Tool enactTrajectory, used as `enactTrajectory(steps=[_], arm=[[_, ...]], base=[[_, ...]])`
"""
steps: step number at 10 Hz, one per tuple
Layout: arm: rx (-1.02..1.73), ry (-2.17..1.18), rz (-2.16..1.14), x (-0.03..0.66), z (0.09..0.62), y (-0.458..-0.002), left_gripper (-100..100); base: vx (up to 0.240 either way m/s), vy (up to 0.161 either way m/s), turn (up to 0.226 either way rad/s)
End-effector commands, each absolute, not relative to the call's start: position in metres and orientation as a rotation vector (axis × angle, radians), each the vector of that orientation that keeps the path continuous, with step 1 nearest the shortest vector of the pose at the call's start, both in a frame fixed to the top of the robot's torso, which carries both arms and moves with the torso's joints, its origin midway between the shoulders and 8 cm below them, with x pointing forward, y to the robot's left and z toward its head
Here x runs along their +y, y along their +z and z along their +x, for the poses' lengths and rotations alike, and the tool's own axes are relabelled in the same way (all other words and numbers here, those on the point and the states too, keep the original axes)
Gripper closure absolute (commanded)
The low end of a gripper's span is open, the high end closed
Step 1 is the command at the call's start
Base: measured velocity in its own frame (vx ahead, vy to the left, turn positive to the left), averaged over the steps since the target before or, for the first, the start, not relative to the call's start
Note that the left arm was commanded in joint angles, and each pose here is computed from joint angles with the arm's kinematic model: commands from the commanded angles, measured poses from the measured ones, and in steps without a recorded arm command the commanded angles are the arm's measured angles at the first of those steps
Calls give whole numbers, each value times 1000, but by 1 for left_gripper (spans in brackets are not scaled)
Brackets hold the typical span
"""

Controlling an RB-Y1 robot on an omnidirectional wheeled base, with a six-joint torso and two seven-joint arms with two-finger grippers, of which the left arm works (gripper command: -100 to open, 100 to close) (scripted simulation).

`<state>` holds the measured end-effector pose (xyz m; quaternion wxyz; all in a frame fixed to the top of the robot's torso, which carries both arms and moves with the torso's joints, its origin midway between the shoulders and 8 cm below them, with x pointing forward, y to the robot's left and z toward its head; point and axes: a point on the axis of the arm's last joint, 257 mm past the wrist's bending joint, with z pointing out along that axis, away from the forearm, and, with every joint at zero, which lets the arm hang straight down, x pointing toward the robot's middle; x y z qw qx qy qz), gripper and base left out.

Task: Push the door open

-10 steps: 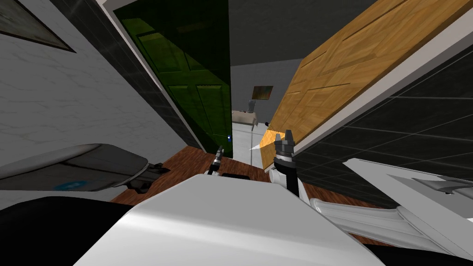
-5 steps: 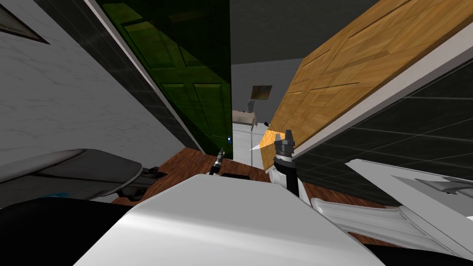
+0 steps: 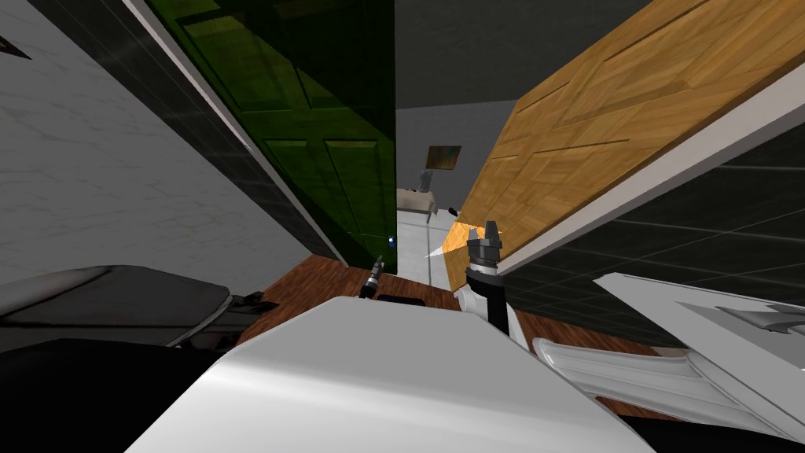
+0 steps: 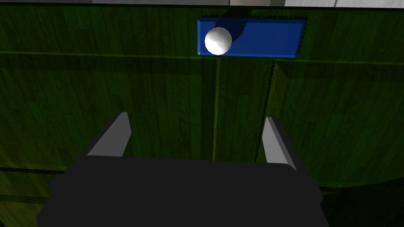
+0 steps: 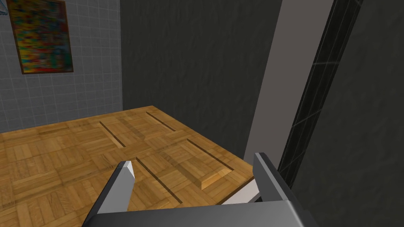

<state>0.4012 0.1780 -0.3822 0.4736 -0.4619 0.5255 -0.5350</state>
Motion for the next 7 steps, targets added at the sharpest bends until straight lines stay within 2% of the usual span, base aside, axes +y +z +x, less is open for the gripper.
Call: enactTrajectory(steps=[1,3,7], arm=[[1306,-1306,-1144,175,399,-391,-100],[1301,-1301,-1136,180,401,-388,-100],[1301,-1290,-1135,185,405,-390,-100]], base=[[103,56,-36],[85,13,-15],[189,-21,-22]])
